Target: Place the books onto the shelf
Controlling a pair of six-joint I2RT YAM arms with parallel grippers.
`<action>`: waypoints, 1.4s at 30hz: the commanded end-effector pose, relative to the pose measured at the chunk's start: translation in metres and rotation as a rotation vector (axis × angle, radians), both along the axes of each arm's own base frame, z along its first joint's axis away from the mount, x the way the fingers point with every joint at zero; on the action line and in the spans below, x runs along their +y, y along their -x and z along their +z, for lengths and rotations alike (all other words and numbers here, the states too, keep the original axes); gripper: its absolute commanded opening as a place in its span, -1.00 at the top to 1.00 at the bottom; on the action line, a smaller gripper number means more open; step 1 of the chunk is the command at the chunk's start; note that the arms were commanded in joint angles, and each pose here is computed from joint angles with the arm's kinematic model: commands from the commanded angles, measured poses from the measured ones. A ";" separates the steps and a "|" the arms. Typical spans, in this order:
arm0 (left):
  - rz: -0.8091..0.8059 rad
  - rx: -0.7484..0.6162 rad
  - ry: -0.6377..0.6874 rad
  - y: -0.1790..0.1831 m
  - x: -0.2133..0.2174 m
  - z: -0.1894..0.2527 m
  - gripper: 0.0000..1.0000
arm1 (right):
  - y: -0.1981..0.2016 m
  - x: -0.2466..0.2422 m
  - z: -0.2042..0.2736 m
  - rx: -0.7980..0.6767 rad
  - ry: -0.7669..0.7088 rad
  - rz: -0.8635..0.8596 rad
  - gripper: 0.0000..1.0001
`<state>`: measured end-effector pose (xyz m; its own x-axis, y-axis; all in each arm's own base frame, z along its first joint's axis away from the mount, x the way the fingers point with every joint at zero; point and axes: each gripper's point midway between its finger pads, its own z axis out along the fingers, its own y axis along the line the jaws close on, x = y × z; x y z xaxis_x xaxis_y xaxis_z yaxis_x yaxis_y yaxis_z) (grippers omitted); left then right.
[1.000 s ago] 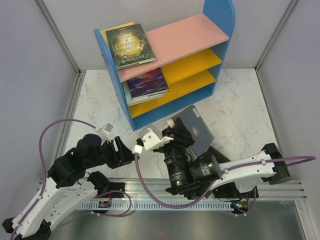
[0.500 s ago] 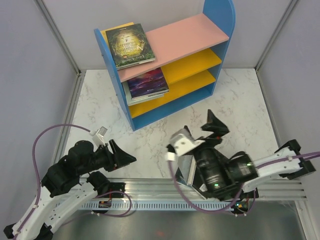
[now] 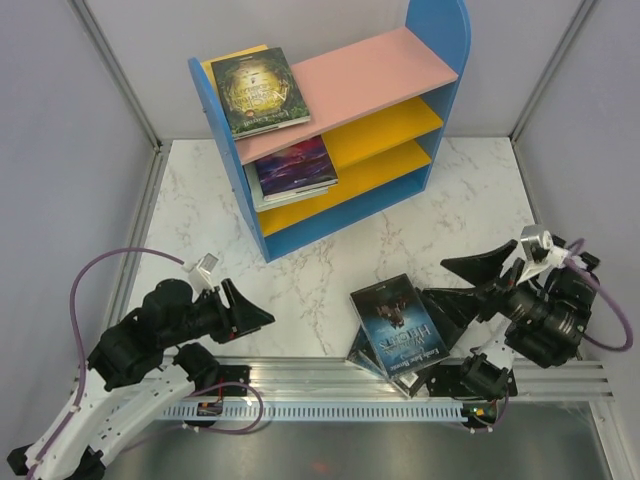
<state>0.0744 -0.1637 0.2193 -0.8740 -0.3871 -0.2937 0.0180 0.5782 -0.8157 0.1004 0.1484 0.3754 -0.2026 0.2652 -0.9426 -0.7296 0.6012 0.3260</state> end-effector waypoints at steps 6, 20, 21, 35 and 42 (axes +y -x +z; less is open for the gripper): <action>-0.016 0.032 0.033 -0.006 -0.014 -0.002 -0.29 | 0.095 0.010 -0.083 0.682 0.107 0.519 -0.92; -0.022 0.035 0.021 -0.008 -0.016 -0.005 -0.29 | 0.128 -0.009 0.097 0.506 -0.571 1.217 -0.96; -0.023 0.037 0.021 -0.008 -0.016 -0.006 -0.29 | 0.142 -0.022 0.109 0.406 -0.615 1.309 -0.96; -0.022 0.035 -0.009 -0.013 -0.017 -0.010 -0.29 | 0.179 0.028 0.210 0.115 -0.097 0.844 -0.96; -0.039 0.052 -0.036 -0.014 -0.019 -0.023 -0.29 | 0.134 0.020 0.199 0.189 0.191 0.503 -0.96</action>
